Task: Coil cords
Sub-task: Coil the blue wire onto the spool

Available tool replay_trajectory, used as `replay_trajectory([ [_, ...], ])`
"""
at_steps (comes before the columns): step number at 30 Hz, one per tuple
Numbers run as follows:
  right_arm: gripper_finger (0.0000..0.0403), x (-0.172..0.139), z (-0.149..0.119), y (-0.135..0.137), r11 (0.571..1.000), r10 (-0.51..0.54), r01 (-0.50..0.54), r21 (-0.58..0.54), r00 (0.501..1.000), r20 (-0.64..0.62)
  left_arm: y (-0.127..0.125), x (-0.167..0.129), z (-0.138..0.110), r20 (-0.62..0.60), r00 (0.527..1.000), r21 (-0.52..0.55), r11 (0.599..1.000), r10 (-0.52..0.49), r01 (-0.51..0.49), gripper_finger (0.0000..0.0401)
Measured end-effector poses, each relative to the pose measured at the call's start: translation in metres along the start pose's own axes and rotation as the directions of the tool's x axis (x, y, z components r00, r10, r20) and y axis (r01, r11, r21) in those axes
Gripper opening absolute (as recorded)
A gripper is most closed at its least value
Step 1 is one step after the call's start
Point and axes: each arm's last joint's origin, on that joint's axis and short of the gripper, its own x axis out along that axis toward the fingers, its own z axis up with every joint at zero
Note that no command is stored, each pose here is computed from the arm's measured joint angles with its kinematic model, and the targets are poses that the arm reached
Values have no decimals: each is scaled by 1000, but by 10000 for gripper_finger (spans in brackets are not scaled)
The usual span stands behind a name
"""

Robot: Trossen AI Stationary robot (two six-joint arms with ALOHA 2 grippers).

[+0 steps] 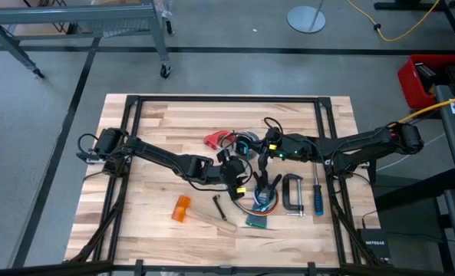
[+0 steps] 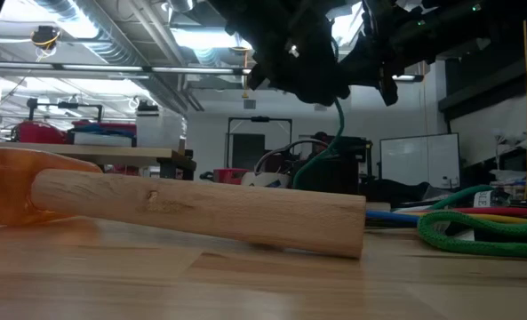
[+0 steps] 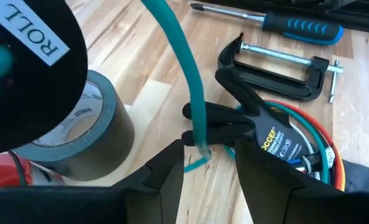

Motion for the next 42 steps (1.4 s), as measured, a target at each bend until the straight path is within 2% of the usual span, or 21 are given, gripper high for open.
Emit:
replay_trajectory([
  [10, 4, 0, -1, 0, 1000, -3, 3, -2, 1000, -6, -2, -1, 6, 57, 998, -22, 1000, -17, 19, 128],
  [27, 4, 0, -1, 0, 1000, -5, 5, -3, 1000, -11, -2, -1, 7, 60, 998, -13, 1000, -18, 18, 10],
  [32, 4, 0, -1, 0, 1000, -2, 2, 1, 1000, -5, 0, 0, 11, 98, 995, -48, 999, 4, 0, 6],
  [38, 4, 0, 0, 0, 999, 2, -2, 38, 1000, 1, 4, 1, 22, 192, 981, -101, 995, -4, 24, 4],
  [42, 4, 0, 4, 3, 996, 52, -54, 70, 998, 27, 7, 3, 26, 211, 977, -130, 991, 1, 28, 3],
])
